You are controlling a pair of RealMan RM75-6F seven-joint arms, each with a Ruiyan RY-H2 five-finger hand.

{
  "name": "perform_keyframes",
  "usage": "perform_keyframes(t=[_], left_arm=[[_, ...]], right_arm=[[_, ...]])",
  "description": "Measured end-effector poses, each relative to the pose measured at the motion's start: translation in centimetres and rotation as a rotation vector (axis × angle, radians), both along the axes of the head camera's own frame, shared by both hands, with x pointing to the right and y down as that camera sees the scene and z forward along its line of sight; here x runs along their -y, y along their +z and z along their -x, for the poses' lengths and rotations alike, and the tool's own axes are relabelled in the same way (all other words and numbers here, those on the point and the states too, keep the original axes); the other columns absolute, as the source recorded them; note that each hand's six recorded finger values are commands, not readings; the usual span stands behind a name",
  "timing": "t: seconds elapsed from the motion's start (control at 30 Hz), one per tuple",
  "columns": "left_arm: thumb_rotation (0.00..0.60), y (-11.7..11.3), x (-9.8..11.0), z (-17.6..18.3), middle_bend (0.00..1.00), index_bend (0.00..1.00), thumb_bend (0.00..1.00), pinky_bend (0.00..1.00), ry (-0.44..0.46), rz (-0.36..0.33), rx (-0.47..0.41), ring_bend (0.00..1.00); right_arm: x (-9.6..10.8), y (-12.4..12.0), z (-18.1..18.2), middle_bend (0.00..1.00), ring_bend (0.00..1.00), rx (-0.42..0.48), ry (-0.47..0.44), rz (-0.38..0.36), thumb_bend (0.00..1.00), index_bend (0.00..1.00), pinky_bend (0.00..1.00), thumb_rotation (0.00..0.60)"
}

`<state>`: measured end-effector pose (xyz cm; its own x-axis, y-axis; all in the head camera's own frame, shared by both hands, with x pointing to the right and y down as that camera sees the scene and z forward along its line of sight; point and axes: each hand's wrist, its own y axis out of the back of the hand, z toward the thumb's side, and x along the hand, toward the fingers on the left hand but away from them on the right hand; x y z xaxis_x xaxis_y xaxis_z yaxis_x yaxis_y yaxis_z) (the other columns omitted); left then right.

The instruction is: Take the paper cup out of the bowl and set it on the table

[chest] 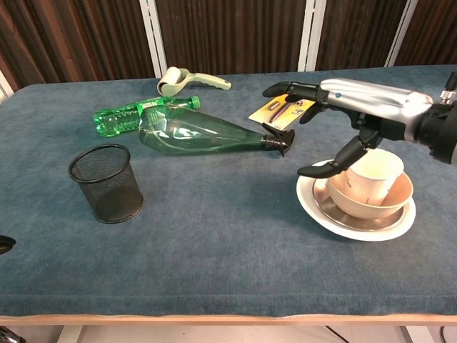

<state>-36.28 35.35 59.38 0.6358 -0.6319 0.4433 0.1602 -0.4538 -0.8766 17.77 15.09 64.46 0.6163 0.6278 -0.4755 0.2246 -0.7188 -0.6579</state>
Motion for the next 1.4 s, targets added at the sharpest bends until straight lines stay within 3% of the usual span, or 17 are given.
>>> perform_keyframes(t=[0.33, 0.6, 1.1, 1.4], left_arm=[[0.600, -1.1, 0.9, 1.8, 0.13, 0.01, 0.33, 0.34, -0.090, -0.020, 0.029, 0.15], [0.600, -3.5, 3.1, 6.2, 0.15, 0.03, 0.33, 0.35, -0.364, -0.026, 0.115, 0.16], [0.600, -7.6, 5.1, 13.1, 0.19, 0.05, 0.33, 0.36, -0.752, -0.056, 0.064, 0.18], [0.600, -8.4, 5.4, 14.8, 0.19, 0.05, 0.33, 0.36, -0.829, -0.071, 0.040, 0.18]], right_arm=[[-0.6, 0.0, -1.9, 0.00, 0.00, -0.093, -0.027, -0.034, 0.16, 0.02, 0.19, 0.600], [-1.3, -0.3, -4.5, 0.00, 0.00, -0.173, -0.019, -0.052, 0.16, 0.02, 0.19, 0.600], [-2.1, 0.0, -7.8, 0.00, 0.00, -0.261, -0.010, -0.083, 0.16, 0.04, 0.19, 0.600], [-1.7, 0.3, -8.9, 0.02, 0.05, -0.286, 0.012, -0.095, 0.16, 0.08, 0.19, 0.600]])
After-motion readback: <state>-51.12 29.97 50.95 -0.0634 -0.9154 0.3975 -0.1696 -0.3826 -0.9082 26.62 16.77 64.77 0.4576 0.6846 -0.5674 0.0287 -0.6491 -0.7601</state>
